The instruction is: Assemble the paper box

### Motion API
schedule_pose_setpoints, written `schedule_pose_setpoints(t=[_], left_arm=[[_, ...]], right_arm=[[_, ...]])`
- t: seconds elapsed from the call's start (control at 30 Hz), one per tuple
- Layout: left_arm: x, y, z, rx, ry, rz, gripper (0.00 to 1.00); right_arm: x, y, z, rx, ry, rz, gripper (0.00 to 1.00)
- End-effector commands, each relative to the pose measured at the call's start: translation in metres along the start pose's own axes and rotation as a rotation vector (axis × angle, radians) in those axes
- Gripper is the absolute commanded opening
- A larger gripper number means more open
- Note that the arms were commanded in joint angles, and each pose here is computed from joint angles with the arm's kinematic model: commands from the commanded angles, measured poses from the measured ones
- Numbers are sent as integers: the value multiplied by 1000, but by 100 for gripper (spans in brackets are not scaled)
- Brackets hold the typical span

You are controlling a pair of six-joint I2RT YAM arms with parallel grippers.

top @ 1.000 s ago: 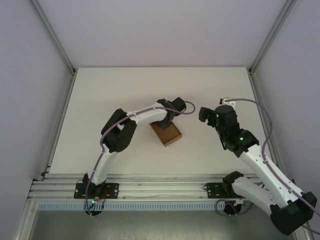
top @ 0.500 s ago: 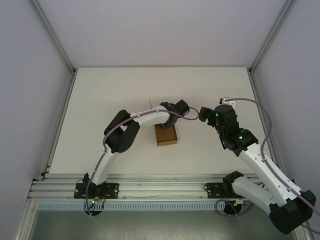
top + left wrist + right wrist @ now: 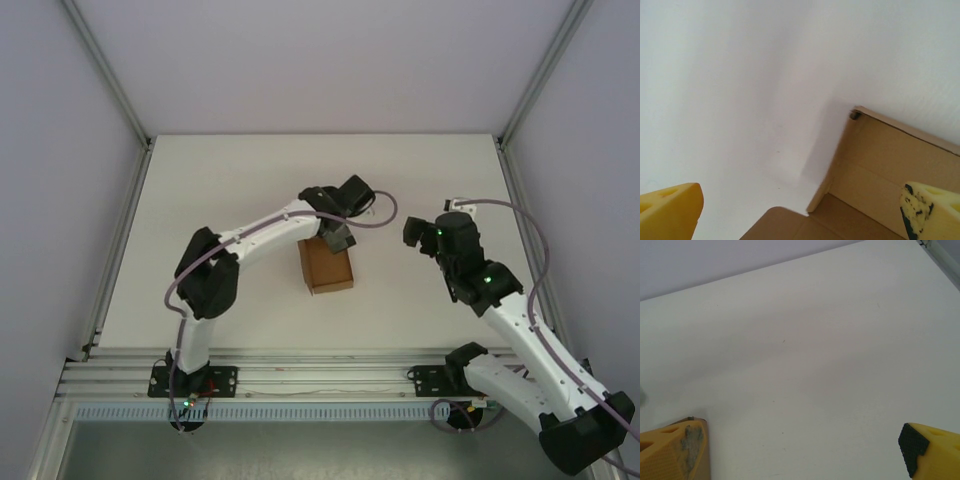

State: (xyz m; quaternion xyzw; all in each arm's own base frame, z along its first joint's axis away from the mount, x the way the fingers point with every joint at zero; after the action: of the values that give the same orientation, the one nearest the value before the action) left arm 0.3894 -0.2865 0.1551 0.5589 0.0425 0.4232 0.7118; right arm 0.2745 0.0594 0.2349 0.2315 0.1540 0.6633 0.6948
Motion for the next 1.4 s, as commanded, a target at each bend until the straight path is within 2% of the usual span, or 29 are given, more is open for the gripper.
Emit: schedule_pose_setpoints(t=[0.0,0.13,0.23,0.33,0.43,0.53,0.63,0.73,0.87,0.93,1.03,1.1,1.13,1.23,1.37], left_arm=[[52,36,23,-130,257,30,100],[100,68,13,-229,498,48,100],[131,81,-20,-259,695,51,100],[150,86,-67,-264,888,71,100],[152,79,-118,-252,1043,108,100],[142,71,-158,-216,1130,129,100],[131,65,-179,-204,1167,131,100],[127,63,-188,-196,1179,141,100],[123,58,-189,-194,1176,129,100],[124,56,-189,-196,1176,136,100],[125,51,-189,-188,1170,145,100],[125,48,-190,-176,1170,150,100],[126,48,-190,-173,1175,155,100],[128,45,-189,-181,1181,163,100],[130,39,-189,-185,1205,183,100]], right_arm=[[1,11,13,-35,6,25,100],[17,4,13,-17,64,97,100],[47,-5,9,1,208,244,100],[86,-17,1,20,415,449,98],[123,-40,-12,99,585,605,96],[155,-72,-42,225,834,733,93],[181,-93,-80,351,1087,864,91],[202,-123,-94,453,1147,894,90],[214,-166,-104,538,1161,831,78],[218,-174,-111,574,1161,827,70],[222,-179,-117,588,1120,798,45],[218,-188,-115,563,1072,684,28],[214,-191,-112,544,1046,616,23],[199,-197,-110,495,881,436,17],[154,-194,-105,481,531,106,12]])
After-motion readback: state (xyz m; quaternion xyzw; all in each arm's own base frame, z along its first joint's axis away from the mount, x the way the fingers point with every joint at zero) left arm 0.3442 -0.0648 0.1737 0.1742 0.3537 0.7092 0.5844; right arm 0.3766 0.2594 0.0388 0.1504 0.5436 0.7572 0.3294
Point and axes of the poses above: each hand's point on the last joint's axis, 136 mm out from that joint toward the fingers, its own y axis back along the fingers, its own x axis along the line the jaws close on, z = x × y, the point moved 1 cm from there along y, back along the fingers, and after that the axes turned 7 degrees about y, right-handed, at the moved point
